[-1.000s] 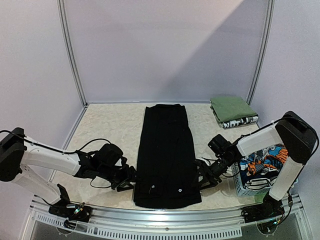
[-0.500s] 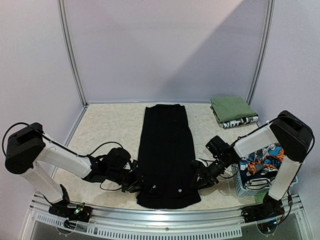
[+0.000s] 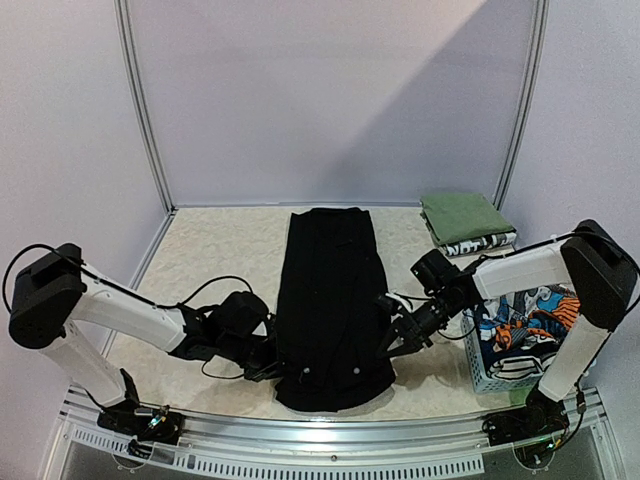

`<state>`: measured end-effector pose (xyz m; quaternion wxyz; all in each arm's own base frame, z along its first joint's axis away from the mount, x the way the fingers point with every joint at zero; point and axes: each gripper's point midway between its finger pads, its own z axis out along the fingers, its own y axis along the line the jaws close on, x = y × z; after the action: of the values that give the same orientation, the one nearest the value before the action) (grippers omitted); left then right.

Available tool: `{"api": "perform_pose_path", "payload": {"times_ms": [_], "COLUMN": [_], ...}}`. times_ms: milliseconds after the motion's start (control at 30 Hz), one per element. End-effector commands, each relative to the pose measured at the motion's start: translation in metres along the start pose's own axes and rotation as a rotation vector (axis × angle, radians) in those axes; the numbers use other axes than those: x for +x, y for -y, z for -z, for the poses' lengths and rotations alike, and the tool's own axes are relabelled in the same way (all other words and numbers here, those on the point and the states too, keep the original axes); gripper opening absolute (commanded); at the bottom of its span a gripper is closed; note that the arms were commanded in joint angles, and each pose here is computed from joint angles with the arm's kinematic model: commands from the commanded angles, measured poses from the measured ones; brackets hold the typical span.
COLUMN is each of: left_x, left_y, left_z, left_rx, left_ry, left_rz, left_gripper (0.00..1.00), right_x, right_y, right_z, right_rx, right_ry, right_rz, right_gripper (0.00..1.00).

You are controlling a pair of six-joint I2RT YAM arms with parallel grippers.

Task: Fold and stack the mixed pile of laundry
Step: Pick up the rectangle-folded shirt from the center of the board, then fold the rectangle-folded shirt at the center of the board.

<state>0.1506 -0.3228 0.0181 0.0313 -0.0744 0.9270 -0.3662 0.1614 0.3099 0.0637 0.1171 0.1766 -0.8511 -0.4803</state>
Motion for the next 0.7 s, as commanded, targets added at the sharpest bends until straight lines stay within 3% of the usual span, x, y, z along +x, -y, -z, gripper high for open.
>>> {"api": "perform_pose_path", "payload": {"times_ms": [0,133,467,667], "left_x": [-0.023,-0.040,-0.113,-0.165], "left_y": [0.043,0.058,0.081,0.101], "left_z": [0.017,0.027,0.050,0.037], "left_rx": [0.039,0.003,0.034,0.066], "left_ry": [0.088,0.136,0.300,0.352], "left_rz": [-0.174,-0.246,-0.248,-0.289], "left_gripper": [0.00,0.00,0.00,0.00], "right_x": [-0.017,-0.031,-0.107,-0.162], "right_y": [-0.028,-0.030,-0.036,-0.022], "right_z": [0.029,0.045,0.106,0.119], "right_rx": [-0.038,-0.042,-0.051,-0.031], "right_ry": [0.069,0.122,0.334,0.418], "right_rz": [0.083,0.088,0.142,0.199], "right_gripper": [0.00,0.00,0.00,0.00]}}
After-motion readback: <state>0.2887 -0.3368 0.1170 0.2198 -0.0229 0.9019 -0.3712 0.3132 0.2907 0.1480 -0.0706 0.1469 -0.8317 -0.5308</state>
